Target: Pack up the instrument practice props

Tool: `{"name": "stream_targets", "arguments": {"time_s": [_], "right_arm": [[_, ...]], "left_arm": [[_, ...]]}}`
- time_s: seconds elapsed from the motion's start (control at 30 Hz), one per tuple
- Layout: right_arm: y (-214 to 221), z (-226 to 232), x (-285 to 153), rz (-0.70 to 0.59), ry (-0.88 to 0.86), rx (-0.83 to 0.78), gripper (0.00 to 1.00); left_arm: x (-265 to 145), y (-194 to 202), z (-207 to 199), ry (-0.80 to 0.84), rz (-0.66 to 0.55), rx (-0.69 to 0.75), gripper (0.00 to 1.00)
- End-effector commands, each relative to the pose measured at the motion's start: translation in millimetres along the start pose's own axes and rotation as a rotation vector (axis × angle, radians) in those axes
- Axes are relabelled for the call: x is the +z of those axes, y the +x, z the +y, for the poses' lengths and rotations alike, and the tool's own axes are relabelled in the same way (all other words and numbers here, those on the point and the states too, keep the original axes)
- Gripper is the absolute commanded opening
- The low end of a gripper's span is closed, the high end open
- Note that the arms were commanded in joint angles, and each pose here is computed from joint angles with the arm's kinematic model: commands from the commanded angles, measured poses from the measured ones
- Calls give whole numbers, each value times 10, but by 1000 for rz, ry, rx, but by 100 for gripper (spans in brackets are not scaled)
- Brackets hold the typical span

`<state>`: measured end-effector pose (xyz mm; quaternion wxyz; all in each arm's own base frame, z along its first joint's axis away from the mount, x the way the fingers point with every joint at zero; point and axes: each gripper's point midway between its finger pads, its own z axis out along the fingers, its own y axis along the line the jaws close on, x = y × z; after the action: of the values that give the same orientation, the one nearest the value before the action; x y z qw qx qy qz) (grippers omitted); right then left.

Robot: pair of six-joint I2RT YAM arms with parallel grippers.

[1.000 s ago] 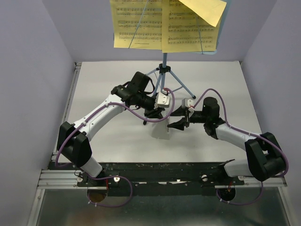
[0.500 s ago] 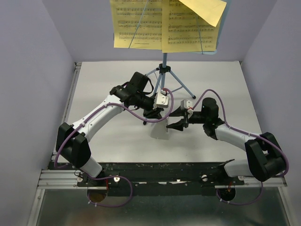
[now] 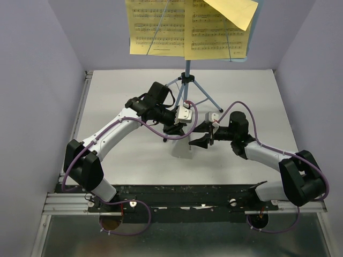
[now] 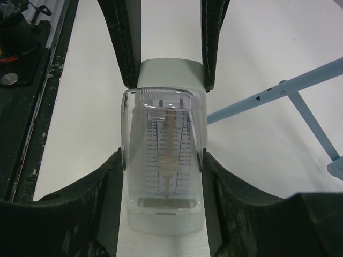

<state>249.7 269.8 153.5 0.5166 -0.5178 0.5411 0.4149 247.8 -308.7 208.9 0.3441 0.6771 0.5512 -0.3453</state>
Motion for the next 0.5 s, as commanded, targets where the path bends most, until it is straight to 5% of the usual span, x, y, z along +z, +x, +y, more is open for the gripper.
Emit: {"name": "stream_targets", "arguments": {"time_s": [0.0,0.27,0.47], "right_arm": [[417,156,-26,105,-31,84,0],[514,223,-5,133,-84,126,0],[564,210,-3,148,-73,166,0]], "left_arm": [[38,558,-260,68,168,-157,10],[37,559,-250,67,171,-153,14],[5,547,-214,45,177,-135,34]]}}
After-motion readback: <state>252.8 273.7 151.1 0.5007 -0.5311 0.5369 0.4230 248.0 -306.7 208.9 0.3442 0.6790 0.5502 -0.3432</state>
